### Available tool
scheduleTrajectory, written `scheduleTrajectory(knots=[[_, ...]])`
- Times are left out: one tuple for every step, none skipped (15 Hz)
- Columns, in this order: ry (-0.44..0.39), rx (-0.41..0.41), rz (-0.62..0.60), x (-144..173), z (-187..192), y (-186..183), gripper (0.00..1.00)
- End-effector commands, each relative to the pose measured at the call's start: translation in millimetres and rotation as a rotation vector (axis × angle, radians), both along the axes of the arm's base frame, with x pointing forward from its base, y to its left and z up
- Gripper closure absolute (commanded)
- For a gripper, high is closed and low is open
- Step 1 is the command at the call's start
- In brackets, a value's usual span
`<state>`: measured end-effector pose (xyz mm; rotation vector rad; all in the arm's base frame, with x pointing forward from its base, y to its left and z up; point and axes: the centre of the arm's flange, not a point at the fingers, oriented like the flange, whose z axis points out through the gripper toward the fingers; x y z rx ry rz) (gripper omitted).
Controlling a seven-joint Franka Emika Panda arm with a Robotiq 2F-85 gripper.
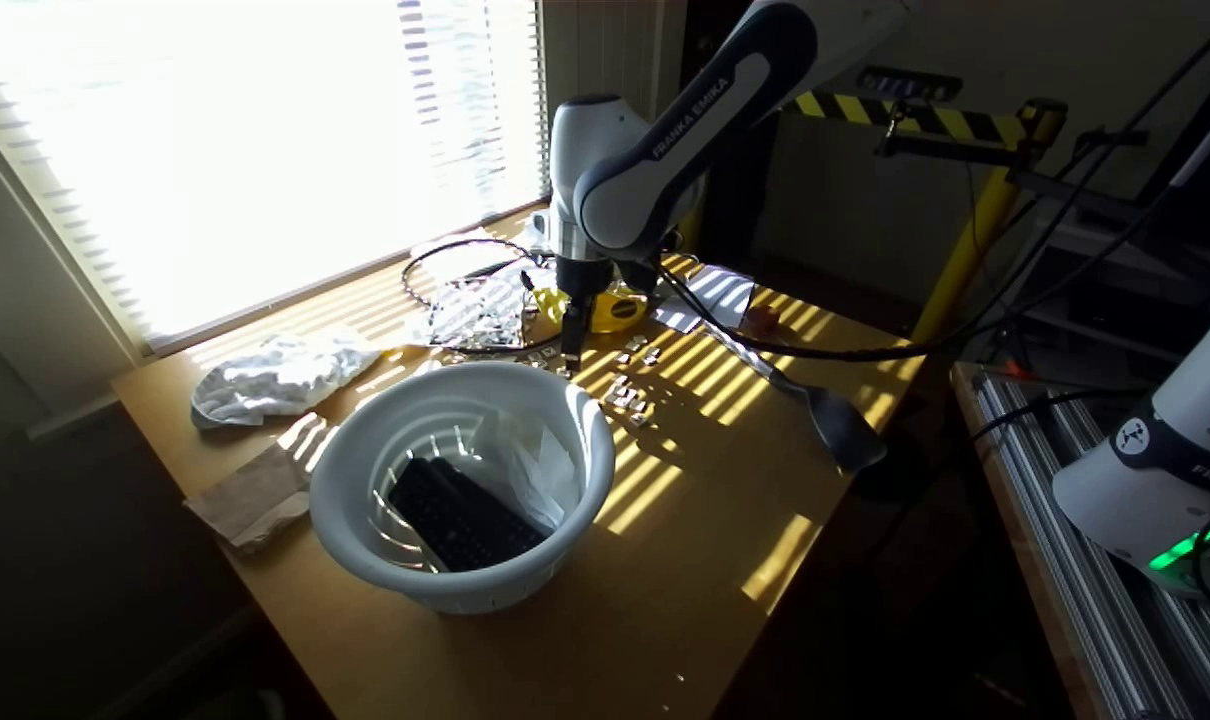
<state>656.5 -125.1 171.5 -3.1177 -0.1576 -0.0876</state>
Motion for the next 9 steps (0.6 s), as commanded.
scheduleTrajectory(knots=[[-0.023,-0.039,-0.046,10.9,-5.0,4.0,0.0],[-0.023,-0.042,-0.051,13.0,-6.6,4.8,0.0],[-0.027,-0.047,-0.056,14.4,-7.7,6.1,0.0],[-0.029,-0.051,-0.057,16.6,-9.5,6.5,0.0],[-0.031,-0.053,-0.055,19.0,-11.2,6.6,0.0],[-0.029,-0.051,-0.042,20.9,-12.5,6.7,0.0],[-0.025,-0.048,-0.016,22.0,-14.0,5.7,0.0],[-0.019,-0.049,0.018,21.4,-14.6,4.8,0.0],[0.001,-0.062,0.069,19.4,-16.9,3.3,0.0]])
